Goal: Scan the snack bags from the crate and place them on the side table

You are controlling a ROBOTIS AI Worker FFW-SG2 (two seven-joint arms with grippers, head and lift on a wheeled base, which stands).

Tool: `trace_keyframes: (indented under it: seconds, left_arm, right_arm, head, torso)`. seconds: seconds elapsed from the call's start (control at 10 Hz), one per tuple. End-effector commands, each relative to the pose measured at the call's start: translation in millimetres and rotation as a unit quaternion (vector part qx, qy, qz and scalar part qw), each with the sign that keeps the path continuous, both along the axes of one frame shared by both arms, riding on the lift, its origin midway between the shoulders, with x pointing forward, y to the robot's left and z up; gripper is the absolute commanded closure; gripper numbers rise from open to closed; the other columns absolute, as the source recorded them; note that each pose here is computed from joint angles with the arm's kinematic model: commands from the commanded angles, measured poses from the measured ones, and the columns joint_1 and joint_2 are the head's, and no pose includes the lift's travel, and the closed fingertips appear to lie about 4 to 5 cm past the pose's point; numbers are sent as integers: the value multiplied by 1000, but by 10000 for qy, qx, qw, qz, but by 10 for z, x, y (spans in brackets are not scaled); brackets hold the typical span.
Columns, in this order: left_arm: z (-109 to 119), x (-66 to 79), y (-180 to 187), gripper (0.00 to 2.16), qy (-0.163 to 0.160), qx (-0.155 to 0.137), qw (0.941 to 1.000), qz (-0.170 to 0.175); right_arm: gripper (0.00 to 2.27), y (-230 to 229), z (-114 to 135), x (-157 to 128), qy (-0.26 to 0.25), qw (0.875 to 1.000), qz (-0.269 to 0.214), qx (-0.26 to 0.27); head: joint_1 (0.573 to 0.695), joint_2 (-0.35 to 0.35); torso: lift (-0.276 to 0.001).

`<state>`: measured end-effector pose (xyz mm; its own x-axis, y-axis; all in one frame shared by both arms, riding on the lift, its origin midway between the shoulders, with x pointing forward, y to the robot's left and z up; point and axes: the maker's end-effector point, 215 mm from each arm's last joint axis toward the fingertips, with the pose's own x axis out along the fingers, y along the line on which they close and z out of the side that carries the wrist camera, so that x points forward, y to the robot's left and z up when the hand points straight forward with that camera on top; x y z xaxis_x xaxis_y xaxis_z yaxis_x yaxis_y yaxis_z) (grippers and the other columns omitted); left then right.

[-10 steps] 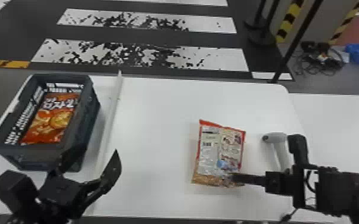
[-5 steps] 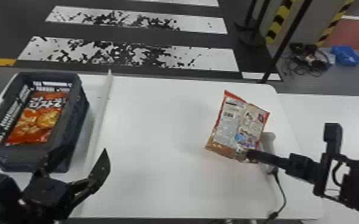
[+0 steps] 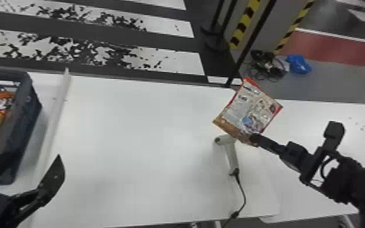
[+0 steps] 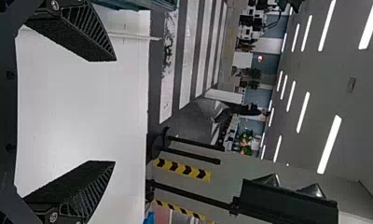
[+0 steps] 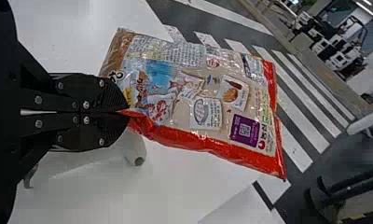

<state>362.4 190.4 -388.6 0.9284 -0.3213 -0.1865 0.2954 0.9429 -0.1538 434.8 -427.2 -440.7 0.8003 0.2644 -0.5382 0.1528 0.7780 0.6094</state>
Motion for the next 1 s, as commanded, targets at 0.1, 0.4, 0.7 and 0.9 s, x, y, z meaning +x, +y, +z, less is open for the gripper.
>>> trace_keyframes:
  seconds: [0.1, 0.4, 0.7, 0.9]
  left_arm:
    - [5, 2, 10, 87, -5, 6, 10000, 7]
    - [4, 2, 11, 87, -5, 12, 10000, 2]
    - [-4, 0, 19, 87, 2, 17, 10000, 8]
    - [-2, 0, 20, 87, 2, 8, 10000, 5]
  right_arm:
    - [2263, -549, -133, 84, -124, 9965, -813, -122]
    - [2263, -1135, -391, 119, -208, 9854, -1661, -302]
    - [2256, -1594, -736, 11, 182, 9695, -2343, -694]
    - [1582, -1695, -931, -21, 414, 9631, -2524, -831]
  head:
    - [695, -336]
    - [695, -350]
    - [695, -350]
    - [695, -350]
  torso:
    - [-50]
    - [-50]
    - [-50]
    - [-50]
